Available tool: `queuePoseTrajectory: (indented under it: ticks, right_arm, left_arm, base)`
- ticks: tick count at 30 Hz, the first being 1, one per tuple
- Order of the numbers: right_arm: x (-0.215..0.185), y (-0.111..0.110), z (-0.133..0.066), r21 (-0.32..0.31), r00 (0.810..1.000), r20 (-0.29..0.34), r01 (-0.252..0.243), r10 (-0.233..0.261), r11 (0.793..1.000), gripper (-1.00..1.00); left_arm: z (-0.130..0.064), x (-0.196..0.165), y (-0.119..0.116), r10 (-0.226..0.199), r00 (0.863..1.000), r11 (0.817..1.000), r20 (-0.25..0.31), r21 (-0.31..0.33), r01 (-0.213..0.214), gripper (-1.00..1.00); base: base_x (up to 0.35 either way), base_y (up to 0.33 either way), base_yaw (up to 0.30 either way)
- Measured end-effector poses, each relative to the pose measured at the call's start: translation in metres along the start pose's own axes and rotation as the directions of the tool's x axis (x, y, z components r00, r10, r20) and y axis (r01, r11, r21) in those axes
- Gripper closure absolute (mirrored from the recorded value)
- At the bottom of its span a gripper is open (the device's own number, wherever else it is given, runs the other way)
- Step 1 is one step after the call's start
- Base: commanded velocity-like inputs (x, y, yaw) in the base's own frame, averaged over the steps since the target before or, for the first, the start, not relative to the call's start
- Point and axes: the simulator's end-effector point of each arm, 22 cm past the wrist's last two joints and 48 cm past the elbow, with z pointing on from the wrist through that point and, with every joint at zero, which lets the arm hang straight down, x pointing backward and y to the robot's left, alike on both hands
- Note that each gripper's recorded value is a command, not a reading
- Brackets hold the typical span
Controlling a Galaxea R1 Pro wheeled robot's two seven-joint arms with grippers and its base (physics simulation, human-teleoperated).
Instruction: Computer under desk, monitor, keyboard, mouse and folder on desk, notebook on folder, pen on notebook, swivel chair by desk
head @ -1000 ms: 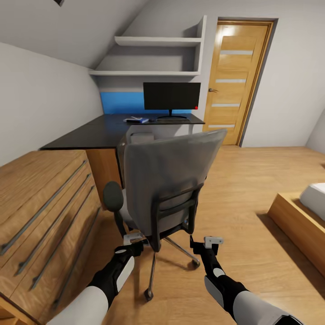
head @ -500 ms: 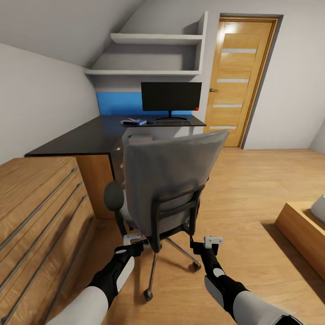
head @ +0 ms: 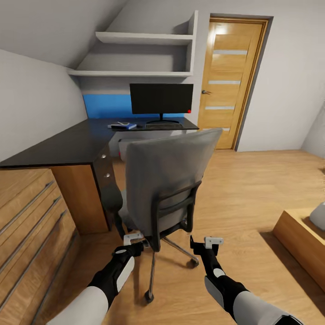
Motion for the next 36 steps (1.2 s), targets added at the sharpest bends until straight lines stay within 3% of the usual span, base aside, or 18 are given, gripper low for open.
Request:
queuePoseTrajectory:
  ticks: [10,23,26,28,29,36]
  right_arm:
    - [-0.004,0.0,0.0,0.0,1.0,0.006,0.0,0.0,1.0,-1.0]
    - [-0.004,0.0,0.0,-0.001,1.0,0.007,0.0,0.0,1.0,-1.0]
    - [-0.004,0.0,0.0,-0.001,1.0,0.007,0.001,-0.001,1.0,-1.0]
    - [-0.004,0.001,0.0,-0.002,1.0,0.007,0.001,-0.001,1.0,-1.0]
    - [-0.004,0.001,0.0,-0.002,1.0,0.007,0.001,-0.001,1.0,-1.0]
    - [-0.004,0.001,0.0,-0.002,1.0,0.007,0.001,-0.001,1.0,-1.0]
  left_arm:
    - [-0.002,-0.003,0.0,0.0,1.0,1.0,0.006,0.001,0.0,-1.0]
    - [-0.002,-0.001,0.0,0.001,1.0,1.0,-0.001,0.001,-0.001,-1.0]
    - [0.0,0.008,0.0,0.025,1.0,1.0,-0.015,-0.001,-0.025,-1.0]
    - [-0.002,0.008,-0.006,0.092,0.996,0.996,-0.002,0.005,-0.092,-1.0]
    - [-0.002,0.008,-0.008,0.106,0.994,0.994,0.001,0.007,-0.106,-1.0]
    - [-0.002,0.008,-0.01,0.124,0.992,0.992,0.005,0.008,-0.125,-1.0]
  base:
    - [0.324,0.032,-0.084]
    - [0.309,0.178,-0.002]
    - [0.319,0.057,0.0]
    - [0.324,0.014,0.0]
    - [0.324,0.007,0.0]
    - [0.325,0.001,0.0]
